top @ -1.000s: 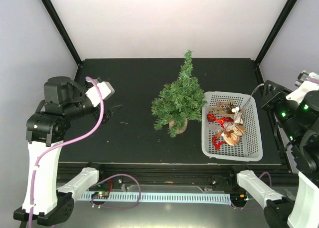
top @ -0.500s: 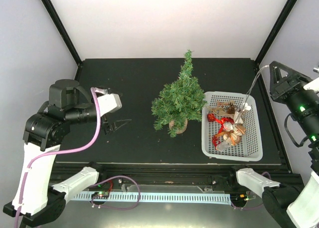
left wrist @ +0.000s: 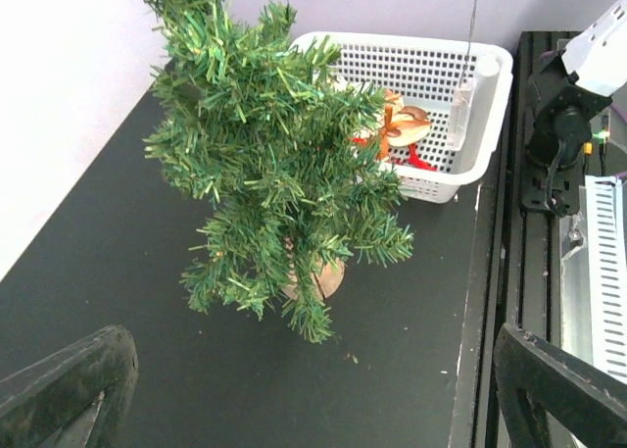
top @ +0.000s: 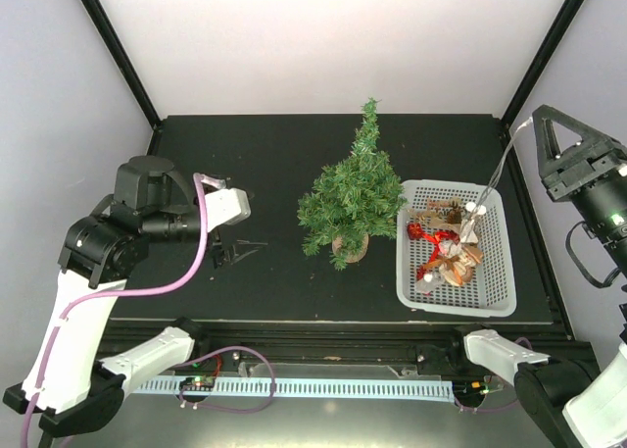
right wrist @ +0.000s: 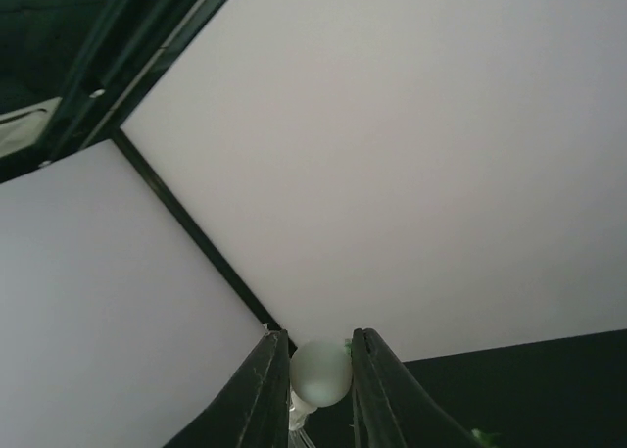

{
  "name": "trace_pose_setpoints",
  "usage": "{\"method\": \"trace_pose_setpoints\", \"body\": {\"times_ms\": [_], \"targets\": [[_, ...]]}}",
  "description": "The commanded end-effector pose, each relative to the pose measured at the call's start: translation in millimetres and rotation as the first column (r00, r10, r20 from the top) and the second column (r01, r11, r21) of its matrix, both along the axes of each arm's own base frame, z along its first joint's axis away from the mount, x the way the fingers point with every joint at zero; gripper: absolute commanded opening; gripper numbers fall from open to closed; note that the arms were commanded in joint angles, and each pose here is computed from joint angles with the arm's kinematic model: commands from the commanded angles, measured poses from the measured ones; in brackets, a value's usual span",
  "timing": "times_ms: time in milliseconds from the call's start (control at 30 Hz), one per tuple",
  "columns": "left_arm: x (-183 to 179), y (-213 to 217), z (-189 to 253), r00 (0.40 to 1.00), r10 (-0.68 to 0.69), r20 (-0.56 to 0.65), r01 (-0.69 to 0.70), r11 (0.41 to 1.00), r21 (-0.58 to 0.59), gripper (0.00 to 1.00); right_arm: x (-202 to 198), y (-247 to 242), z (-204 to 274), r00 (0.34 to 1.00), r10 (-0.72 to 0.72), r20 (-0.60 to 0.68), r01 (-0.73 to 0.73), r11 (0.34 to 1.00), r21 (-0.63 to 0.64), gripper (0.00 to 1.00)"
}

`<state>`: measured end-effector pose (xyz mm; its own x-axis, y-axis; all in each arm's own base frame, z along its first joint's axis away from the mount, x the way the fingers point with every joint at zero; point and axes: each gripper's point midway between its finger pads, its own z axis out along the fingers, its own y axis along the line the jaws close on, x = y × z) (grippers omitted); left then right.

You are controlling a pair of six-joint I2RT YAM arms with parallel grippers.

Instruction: Decorate the small christmas tree

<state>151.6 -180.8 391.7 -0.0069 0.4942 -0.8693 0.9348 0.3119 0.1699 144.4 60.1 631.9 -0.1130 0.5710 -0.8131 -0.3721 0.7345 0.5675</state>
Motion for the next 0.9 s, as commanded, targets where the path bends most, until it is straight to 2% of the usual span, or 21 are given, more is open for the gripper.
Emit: {"method": "trace_pose_setpoints", "body": {"times_ms": [0,367,500,733,800,867], "targets": [[-3.7,-5.2,2.3,1.0,-0.024,-0.012,0.024,0.999,-0.031,0.99,-12.7,17.1,24.2,0.989,0.123,0.081,-0.128,0.99,0.055,0.19],[-2.8,-15.3,3.9,0.998,-0.055,-0.022,0.054,0.997,-0.05,0.99,-24.5,41.0,37.9,0.947,0.298,0.121,-0.313,0.941,0.13,0.2],[1.2,-22.3,0.1,0.997,-0.06,-0.043,0.058,0.997,-0.048,0.99,-15.8,40.0,20.3,0.959,0.278,0.062,-0.283,0.952,0.115,0.19],[3.4,-21.7,-8.5,0.998,-0.047,-0.033,0.046,0.998,-0.032,0.99,16.9,28.4,-71.8,0.978,0.151,-0.143,-0.148,0.988,0.036,0.19],[2.7,-20.8,-12.3,0.998,-0.045,-0.032,0.044,0.999,-0.026,0.99,32.2,24.2,-116.6,0.963,0.099,-0.25,-0.104,0.995,-0.006,0.19],[2.7,-19.8,-17.4,0.999,-0.04,-0.034,0.04,0.999,-0.019,0.99,46.3,18.9,-173.1,0.92,0.037,-0.39,-0.066,0.996,-0.06,0.2]]}}
